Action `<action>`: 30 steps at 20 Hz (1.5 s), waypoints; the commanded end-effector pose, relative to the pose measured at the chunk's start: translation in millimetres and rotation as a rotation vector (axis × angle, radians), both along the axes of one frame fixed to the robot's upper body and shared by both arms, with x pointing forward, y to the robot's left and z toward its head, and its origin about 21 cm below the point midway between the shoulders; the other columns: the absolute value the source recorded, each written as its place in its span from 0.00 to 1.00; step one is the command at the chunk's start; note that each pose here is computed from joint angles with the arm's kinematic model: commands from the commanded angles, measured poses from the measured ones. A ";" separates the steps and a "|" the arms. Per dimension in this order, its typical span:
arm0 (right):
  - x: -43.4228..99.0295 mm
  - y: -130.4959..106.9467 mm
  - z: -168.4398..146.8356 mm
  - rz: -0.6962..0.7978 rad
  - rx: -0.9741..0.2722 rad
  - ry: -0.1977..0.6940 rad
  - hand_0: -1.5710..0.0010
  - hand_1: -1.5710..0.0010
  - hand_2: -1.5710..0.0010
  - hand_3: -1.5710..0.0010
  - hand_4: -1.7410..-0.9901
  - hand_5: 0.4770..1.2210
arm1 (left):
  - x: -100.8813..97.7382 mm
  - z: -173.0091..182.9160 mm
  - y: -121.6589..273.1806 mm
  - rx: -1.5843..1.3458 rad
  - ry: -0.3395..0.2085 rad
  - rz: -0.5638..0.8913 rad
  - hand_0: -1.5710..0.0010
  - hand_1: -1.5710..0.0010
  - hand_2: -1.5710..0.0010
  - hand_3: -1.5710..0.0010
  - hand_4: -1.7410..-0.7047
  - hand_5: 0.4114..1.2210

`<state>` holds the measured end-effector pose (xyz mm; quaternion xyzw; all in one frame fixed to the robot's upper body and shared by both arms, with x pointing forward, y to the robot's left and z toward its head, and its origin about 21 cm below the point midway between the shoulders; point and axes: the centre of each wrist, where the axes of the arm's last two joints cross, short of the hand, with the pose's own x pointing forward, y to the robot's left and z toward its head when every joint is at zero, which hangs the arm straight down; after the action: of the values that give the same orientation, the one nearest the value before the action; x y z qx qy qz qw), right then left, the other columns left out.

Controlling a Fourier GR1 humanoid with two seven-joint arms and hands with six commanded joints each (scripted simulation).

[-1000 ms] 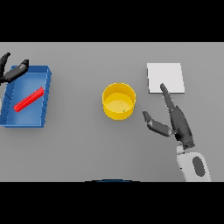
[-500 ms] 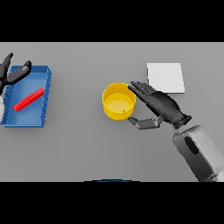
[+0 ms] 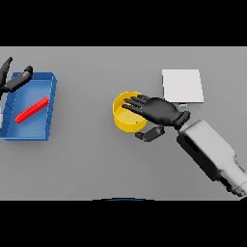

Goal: Pick up the red beaker and tilt it to pour out 1 green nut into yellow bowl. Pick up the yellow bowl and place it on the metallic measuring scale.

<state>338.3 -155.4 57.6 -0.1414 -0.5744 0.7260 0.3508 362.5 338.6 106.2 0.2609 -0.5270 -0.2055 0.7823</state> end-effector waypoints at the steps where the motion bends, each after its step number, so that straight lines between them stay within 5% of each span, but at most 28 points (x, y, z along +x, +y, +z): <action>1: 2.4 2.4 -0.2 0.023 -0.016 0.016 1.00 1.00 1.00 1.00 0.78 0.23 | -0.6 0.4 -0.4 -0.004 -0.002 -0.002 1.00 1.00 1.00 1.00 0.90 0.35; 13: 21.0 31.0 -11.9 0.072 -0.248 0.098 1.00 1.00 1.00 0.99 0.74 0.29 | -1.7 -3.7 9.2 0.024 0.007 0.000 1.00 1.00 1.00 1.00 0.92 0.37; 17: 25.4 32.6 -16.5 0.060 -0.255 0.098 0.97 0.96 0.94 0.92 0.64 0.45 | 0.3 -3.8 8.0 0.021 0.011 -0.010 1.00 1.00 1.00 1.00 0.92 0.37; 19: 24.3 32.7 -15.3 0.086 -0.235 0.101 0.71 0.74 0.78 0.79 0.50 0.65 | 1.7 -3.9 9.6 0.024 0.011 -0.004 1.00 1.00 1.00 1.00 0.92 0.37; 20: 23.4 31.1 -13.5 0.092 -0.233 0.103 0.57 0.59 0.62 0.64 0.41 0.72 | 1.8 -2.9 9.1 0.027 0.008 -0.009 1.00 1.00 1.00 1.00 0.92 0.37; 23: 24.3 28.4 -12.1 0.129 -0.225 0.112 0.29 0.30 0.32 0.44 0.22 0.85 | 2.3 -3.8 8.9 0.028 -0.001 -0.011 1.00 1.00 1.00 1.00 0.92 0.37; 30: 24.3 30.9 -6.5 0.104 -0.238 0.134 0.06 0.06 0.14 0.25 0.05 0.97 | 0.6 -2.9 6.3 0.021 0.006 -0.020 1.00 1.00 1.00 1.00 0.92 0.37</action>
<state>362.6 -124.5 51.2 -0.1030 -0.4664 0.8140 0.3306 363.1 344.9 103.3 0.2634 -0.5250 -0.2198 0.7789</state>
